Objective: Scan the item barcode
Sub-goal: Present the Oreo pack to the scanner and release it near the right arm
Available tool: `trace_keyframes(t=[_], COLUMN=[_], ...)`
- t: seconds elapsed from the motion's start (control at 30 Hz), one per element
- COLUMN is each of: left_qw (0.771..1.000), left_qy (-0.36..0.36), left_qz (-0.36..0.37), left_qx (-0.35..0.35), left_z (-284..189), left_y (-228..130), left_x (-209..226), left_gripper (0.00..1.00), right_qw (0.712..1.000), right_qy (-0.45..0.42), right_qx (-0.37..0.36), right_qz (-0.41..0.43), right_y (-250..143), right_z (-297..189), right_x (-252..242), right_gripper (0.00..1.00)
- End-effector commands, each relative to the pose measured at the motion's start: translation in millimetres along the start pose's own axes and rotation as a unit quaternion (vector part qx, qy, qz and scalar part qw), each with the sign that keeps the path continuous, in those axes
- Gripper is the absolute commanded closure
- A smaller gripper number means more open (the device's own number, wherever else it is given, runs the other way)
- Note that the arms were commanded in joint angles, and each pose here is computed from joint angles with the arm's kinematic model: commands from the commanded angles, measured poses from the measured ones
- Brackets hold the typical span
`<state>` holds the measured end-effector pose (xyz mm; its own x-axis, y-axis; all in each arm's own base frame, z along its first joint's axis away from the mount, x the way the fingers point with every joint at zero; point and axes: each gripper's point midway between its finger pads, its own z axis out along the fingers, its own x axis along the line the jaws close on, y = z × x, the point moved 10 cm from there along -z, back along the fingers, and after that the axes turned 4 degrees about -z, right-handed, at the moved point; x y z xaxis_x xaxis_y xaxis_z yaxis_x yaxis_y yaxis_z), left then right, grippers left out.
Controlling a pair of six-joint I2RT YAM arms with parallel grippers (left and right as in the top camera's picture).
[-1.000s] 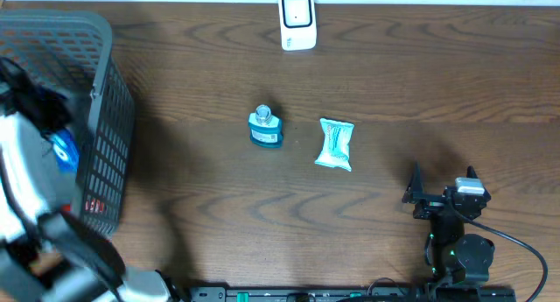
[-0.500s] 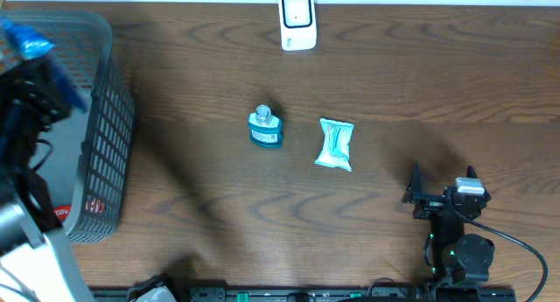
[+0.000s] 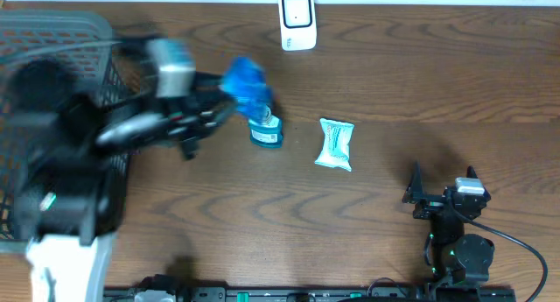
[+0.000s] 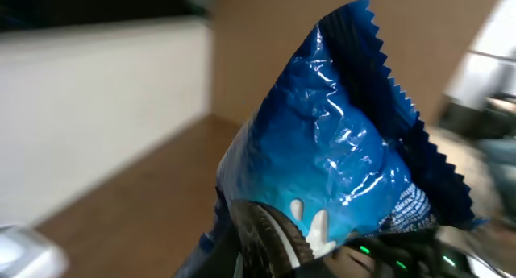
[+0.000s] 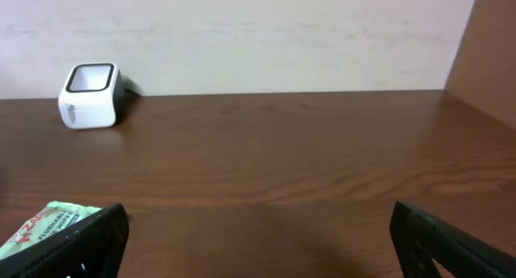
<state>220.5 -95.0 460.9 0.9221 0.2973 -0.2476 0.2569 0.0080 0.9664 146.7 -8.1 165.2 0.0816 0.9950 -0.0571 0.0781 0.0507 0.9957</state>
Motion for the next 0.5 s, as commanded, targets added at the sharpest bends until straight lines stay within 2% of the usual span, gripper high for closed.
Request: trace_keyframes(t=[0.0,0.2,0.47], left_qw=[0.995,0.973,0.952], left_qy=[-0.091,-0.195,-0.257], left_qz=[-0.008,-0.041,-0.062], left_qx=[0.048,0.114,0.157], left_z=[52.2,156.8,240.8], left_y=[-26.0,-88.3,-167.0], left_x=[22.6,47.8,58.4], left_gripper=[0.93,0.93,0.93], right_qw=[1.000,1.000,1.000], right_qy=[0.000,0.000,0.000], right_qx=[0.001,0.001,0.001], right_qz=[-0.006,-0.006,-0.006], right_y=[-1.0,-1.0,-1.0], right_z=[0.0,0.0,0.0], right_x=[0.9,0.9,0.9], right_gripper=[0.01,0.01,0.01])
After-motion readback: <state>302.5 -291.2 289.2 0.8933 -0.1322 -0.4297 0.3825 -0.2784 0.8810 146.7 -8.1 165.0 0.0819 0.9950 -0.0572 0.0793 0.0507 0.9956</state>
